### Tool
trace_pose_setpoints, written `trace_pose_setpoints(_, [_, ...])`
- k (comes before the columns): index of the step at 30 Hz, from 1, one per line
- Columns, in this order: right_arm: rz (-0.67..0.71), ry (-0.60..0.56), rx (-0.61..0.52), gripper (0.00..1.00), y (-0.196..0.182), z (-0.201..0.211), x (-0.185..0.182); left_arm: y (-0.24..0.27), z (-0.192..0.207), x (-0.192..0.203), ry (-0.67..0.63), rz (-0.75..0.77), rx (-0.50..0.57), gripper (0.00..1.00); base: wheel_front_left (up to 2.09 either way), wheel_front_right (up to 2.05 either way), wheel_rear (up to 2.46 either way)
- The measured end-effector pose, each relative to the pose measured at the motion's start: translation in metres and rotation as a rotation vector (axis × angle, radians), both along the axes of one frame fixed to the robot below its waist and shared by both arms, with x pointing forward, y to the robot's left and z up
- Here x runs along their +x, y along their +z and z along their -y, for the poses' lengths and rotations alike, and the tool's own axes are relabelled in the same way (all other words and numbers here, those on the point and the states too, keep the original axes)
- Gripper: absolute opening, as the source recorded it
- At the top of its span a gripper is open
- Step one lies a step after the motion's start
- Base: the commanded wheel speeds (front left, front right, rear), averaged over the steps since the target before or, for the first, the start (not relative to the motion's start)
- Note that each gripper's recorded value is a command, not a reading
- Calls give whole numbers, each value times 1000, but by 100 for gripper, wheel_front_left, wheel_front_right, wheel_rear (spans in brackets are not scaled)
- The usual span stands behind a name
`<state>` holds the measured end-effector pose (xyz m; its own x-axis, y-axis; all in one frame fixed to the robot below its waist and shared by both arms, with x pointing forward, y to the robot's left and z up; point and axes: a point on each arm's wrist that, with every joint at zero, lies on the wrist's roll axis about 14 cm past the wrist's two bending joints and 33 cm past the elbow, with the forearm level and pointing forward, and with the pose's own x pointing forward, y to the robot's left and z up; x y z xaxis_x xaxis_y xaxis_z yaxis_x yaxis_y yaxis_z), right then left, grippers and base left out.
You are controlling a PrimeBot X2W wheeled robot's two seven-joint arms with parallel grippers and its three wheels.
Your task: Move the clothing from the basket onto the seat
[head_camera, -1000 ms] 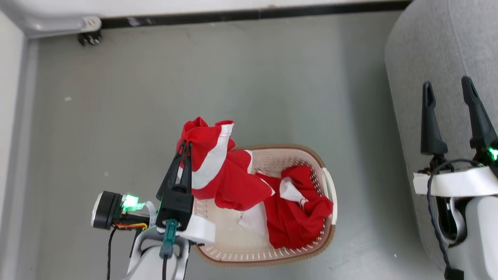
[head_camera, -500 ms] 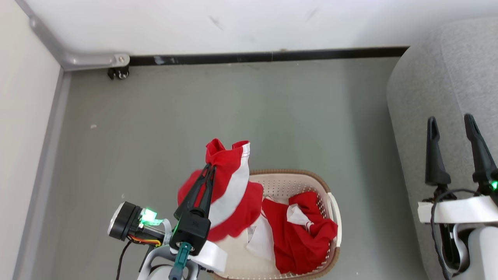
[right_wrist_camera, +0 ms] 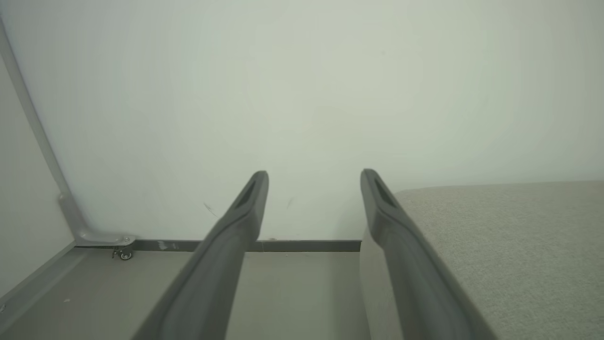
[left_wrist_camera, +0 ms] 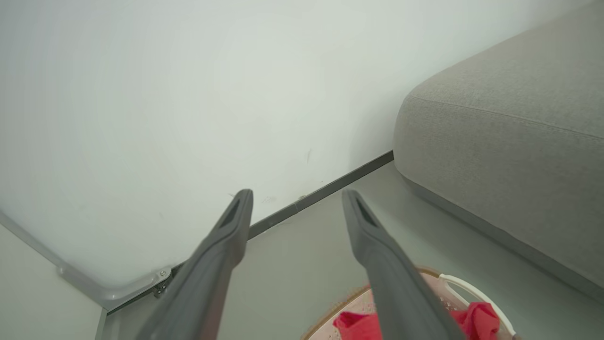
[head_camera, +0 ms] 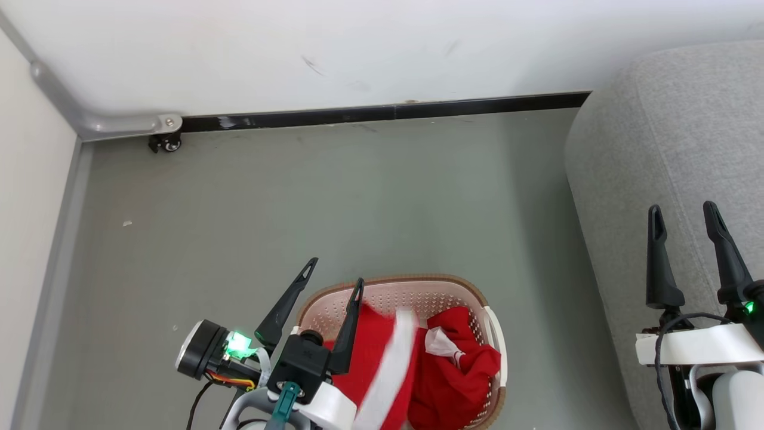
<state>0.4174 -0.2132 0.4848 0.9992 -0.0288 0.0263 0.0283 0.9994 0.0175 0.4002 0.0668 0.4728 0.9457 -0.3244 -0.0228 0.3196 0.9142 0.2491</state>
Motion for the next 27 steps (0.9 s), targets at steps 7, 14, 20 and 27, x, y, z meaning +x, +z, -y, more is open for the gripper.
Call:
trace_pose_setpoints(7, [10, -12, -4, 100, 4, 4, -2, 5, 4, 5, 0, 5, -26, 100, 0, 0, 0])
trace_pose_setpoints(14, [18, -25, -7, 100, 6, 9, -5, 25, -6, 12, 53, 59, -90, 100, 0, 0, 0])
trace_pose_setpoints(20, [22, -19, -11, 100, 9, 6, -7, 43, -18, 14, 101, 106, -125, 100, 0, 0, 0])
trace_pose_setpoints(27, [42, -7, -10, 100, 16, 2, -8, 53, -40, 13, 172, 128, -155, 100, 0, 0, 0])
